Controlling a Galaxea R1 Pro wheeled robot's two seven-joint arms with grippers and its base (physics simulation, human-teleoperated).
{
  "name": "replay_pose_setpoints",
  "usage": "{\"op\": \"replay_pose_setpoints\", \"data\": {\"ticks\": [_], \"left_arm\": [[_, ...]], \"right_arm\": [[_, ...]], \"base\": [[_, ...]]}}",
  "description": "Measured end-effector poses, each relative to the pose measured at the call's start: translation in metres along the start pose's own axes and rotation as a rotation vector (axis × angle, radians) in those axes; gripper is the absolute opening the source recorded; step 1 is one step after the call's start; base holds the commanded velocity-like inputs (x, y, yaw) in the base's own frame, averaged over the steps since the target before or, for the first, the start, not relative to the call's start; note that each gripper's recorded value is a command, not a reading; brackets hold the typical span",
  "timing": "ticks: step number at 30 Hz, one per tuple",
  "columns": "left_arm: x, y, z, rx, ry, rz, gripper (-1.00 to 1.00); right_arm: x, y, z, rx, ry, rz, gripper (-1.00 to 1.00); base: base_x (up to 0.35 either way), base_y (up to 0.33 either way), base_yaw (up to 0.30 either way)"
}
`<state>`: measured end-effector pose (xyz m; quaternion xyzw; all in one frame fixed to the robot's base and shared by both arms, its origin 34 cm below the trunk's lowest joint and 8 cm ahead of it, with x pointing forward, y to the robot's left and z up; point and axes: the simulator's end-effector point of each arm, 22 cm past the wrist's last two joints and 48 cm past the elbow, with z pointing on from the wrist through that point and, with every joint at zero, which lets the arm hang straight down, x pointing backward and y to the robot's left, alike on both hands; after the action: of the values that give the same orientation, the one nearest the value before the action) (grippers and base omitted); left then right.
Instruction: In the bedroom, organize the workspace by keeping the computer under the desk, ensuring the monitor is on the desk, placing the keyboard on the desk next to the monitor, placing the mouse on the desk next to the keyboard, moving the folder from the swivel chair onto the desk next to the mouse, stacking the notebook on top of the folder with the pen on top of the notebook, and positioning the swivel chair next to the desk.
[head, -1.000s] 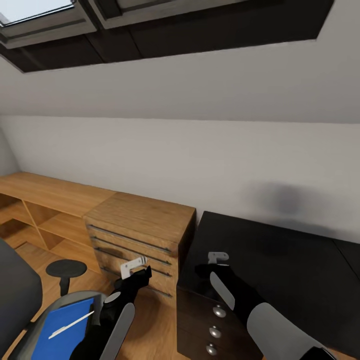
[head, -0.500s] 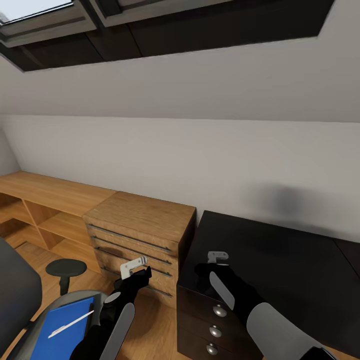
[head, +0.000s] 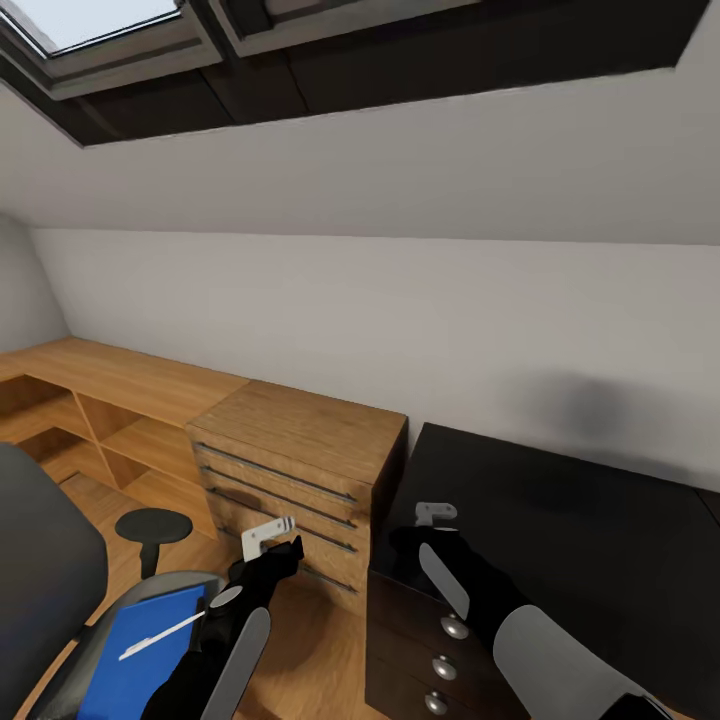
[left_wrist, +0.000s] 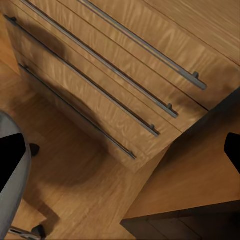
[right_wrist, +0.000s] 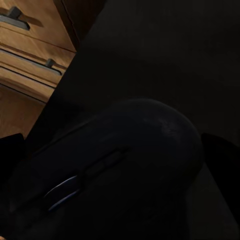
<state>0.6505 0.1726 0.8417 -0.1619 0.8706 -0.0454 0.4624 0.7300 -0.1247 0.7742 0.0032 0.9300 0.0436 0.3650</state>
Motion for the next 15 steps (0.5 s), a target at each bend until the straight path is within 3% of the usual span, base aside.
{"op": "replay_pose_setpoints", "data": {"ticks": [15], "left_arm": [[0.0011, 0.0001, 0.0004, 0.000, 0.002, 0.001, 1.00]], "right_arm": [[0.0005, -0.0013, 0.0003, 0.001, 0.001, 0.001, -1.00]], "base": [[0.000, 0.000, 0.002]]}}
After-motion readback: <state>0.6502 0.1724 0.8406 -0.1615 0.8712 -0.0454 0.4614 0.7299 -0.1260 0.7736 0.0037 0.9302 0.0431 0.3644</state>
